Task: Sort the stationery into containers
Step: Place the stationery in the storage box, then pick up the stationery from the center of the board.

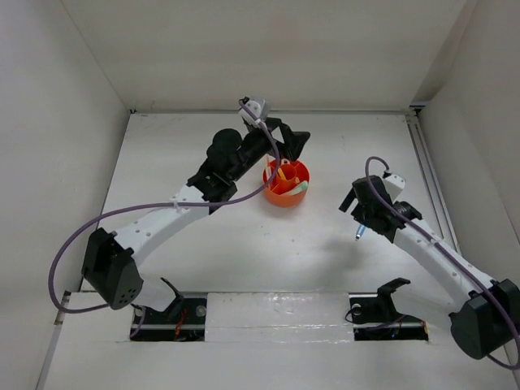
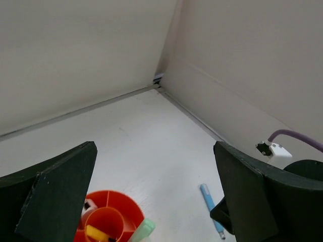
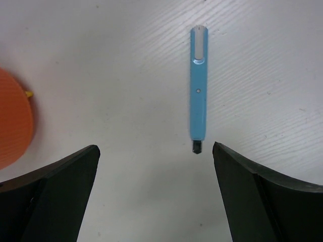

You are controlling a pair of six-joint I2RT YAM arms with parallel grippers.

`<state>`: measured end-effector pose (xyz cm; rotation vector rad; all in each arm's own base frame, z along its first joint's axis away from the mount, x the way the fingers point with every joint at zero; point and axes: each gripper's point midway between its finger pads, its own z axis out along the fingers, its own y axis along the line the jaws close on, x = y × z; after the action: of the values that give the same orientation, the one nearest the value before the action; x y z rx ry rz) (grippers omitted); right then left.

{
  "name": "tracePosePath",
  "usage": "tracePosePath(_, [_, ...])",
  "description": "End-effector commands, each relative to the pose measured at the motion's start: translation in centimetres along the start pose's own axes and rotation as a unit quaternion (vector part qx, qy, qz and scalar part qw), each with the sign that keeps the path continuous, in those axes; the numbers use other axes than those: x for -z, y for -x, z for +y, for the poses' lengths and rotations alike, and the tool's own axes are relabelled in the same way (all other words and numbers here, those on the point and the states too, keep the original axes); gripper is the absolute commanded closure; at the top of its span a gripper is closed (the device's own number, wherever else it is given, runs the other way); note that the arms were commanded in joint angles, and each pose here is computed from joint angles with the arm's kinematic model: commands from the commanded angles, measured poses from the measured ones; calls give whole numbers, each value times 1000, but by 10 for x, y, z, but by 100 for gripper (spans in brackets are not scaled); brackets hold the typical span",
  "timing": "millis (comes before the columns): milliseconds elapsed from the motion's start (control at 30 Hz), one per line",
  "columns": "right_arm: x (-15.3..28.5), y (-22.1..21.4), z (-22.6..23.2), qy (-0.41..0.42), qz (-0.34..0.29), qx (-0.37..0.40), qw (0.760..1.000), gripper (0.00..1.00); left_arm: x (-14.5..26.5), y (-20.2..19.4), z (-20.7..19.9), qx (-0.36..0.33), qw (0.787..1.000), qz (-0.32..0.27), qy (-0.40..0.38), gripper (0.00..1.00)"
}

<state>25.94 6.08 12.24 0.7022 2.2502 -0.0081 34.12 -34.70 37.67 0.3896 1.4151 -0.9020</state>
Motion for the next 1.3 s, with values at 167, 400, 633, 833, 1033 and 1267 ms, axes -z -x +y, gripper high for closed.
tracePosePath(167, [-46, -7, -13, -4, 46, -21, 999, 0, 26, 11, 25, 12, 996, 25, 90, 0])
tracePosePath(400, [-73, -18, -32, -39, 105, 7, 994, 1, 22, -2, 27, 23, 993, 59, 95, 0])
tracePosePath(633, [-80, -24, -35, -28, 149, 27, 988, 14, 22, 1, 22, 24, 994, 63, 87, 0])
tracePosePath(833, [-93, -39, -46, -42, 185, 48, 981, 44, 25, 3, 21, 24, 994, 63, 87, 0])
tracePosePath(1033, [-94, -38, -46, -35, 183, 64, 980, 76, 28, 2, 26, 18, 993, 65, 97, 0])
tracePosePath(1267, [-95, -37, -39, 6, 181, 78, 980, 100, 29, -3, 16, 45, 994, 78, 69, 0])
